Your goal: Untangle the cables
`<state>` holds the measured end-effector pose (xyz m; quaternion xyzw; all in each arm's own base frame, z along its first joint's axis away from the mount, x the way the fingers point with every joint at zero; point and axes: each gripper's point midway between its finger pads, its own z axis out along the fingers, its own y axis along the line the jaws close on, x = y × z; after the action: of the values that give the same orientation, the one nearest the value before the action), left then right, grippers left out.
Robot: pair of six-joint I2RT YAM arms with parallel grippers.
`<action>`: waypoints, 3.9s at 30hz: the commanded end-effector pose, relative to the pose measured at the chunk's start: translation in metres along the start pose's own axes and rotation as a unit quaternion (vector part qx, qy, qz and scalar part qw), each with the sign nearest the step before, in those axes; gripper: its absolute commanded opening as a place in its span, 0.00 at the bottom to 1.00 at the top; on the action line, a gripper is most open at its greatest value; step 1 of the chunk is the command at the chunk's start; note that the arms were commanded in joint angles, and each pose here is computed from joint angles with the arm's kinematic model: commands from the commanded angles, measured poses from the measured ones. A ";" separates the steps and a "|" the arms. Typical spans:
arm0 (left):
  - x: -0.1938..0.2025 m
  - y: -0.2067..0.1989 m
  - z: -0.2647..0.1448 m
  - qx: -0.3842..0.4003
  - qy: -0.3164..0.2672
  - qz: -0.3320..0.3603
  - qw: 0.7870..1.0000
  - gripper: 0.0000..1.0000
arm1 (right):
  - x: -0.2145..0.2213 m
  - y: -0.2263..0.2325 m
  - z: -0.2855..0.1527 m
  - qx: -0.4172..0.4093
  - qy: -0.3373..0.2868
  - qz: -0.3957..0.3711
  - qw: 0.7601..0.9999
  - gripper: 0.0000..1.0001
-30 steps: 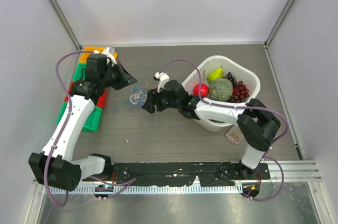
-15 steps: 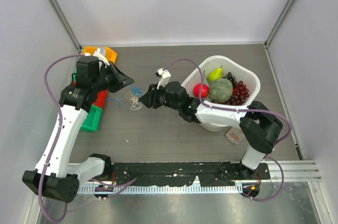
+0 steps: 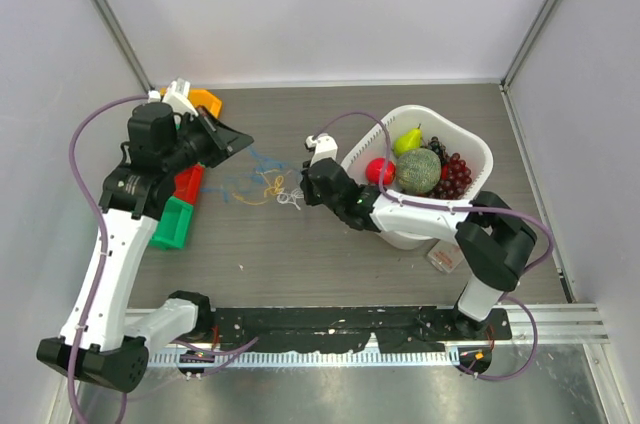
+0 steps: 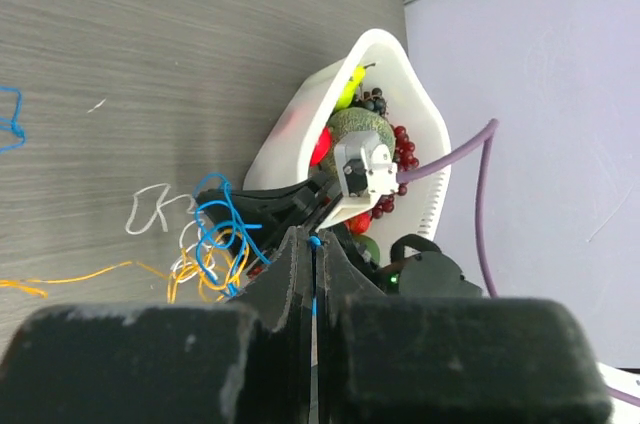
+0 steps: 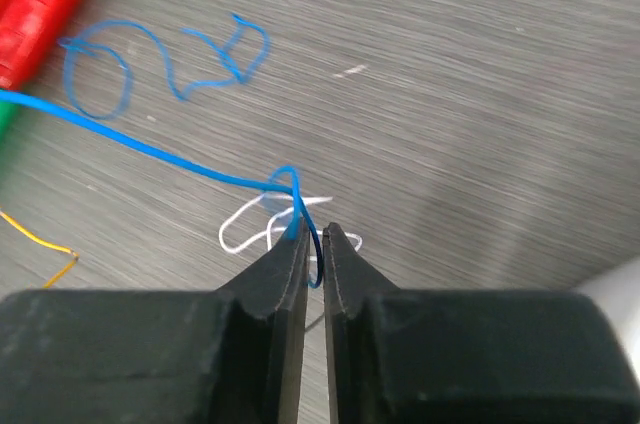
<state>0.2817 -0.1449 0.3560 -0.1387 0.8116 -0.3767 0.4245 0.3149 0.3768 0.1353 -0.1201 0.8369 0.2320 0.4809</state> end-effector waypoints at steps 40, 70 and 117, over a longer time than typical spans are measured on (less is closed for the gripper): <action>0.056 0.195 0.090 -0.265 0.195 0.120 0.937 0.00 | -0.077 0.054 -0.090 -0.190 -0.004 -0.076 0.979 0.54; 0.023 -0.018 -0.026 0.070 0.100 0.112 0.986 0.00 | -0.158 0.059 -0.083 -0.272 -0.056 0.082 0.957 0.54; -0.041 -0.071 -0.115 0.071 -0.113 0.192 0.972 0.00 | -0.122 -0.070 -0.017 -0.104 -0.072 0.196 0.973 0.01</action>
<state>0.2193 -0.1307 0.4270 0.0136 0.7892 -0.3521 0.5029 0.3860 0.3089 0.2050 0.0035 0.8058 0.3942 0.4420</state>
